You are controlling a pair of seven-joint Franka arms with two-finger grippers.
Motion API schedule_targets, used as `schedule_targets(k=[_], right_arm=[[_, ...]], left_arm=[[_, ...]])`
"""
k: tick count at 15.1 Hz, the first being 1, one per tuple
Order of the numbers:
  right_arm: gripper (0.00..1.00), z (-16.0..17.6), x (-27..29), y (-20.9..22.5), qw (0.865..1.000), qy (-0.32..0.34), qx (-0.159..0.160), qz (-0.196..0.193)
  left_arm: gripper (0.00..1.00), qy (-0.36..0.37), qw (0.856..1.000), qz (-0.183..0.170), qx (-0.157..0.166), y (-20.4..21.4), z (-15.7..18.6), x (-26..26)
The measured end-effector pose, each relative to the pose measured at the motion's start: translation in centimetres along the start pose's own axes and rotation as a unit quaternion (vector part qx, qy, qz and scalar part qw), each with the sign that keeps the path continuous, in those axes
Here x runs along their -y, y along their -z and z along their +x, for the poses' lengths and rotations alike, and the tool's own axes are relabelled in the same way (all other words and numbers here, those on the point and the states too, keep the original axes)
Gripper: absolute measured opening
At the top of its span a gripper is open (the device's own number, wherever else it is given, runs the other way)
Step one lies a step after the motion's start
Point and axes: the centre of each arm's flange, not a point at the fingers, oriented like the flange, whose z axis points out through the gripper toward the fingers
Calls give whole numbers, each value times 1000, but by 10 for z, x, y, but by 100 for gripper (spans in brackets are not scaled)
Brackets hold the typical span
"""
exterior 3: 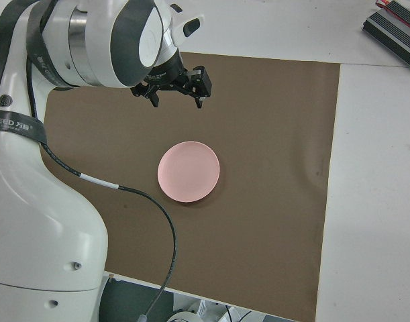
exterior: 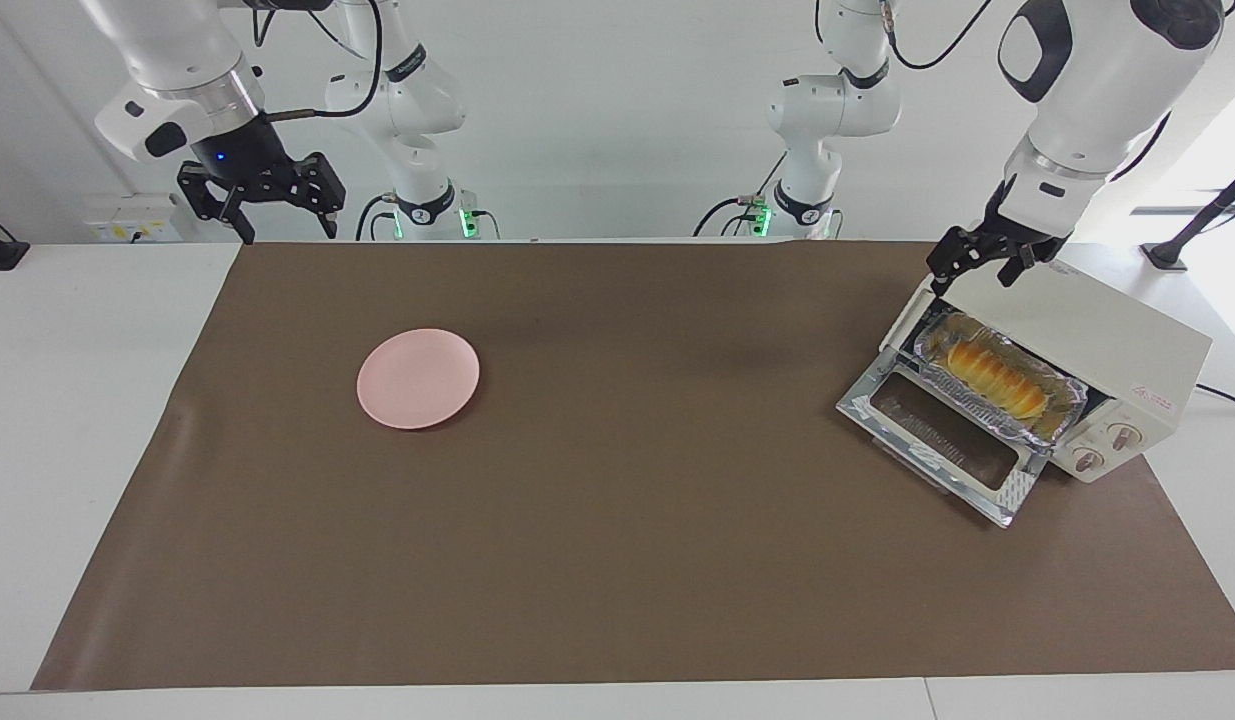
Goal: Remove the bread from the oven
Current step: 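Reach the left gripper into the oven and grasp the foil tray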
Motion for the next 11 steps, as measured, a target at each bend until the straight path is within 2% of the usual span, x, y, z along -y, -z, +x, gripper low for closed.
schedule_targets(k=[2,6,8,11], right_arm=[[100,0,0,0,1000,0,0,0],[100,-2,1,-2,1000,1,10,1],[100,-3,2,-2,1000,2,13,1],[100,-3,1,-2,1000,1,14,1]], left_arm=[[100,62,998,-3,-13,-33,24,2],[100,159,987,-6,-29,-128,81,21],[100,189,982,-3,-23,-158,92,32],[100,210,978,1,-16,-177,94,34]])
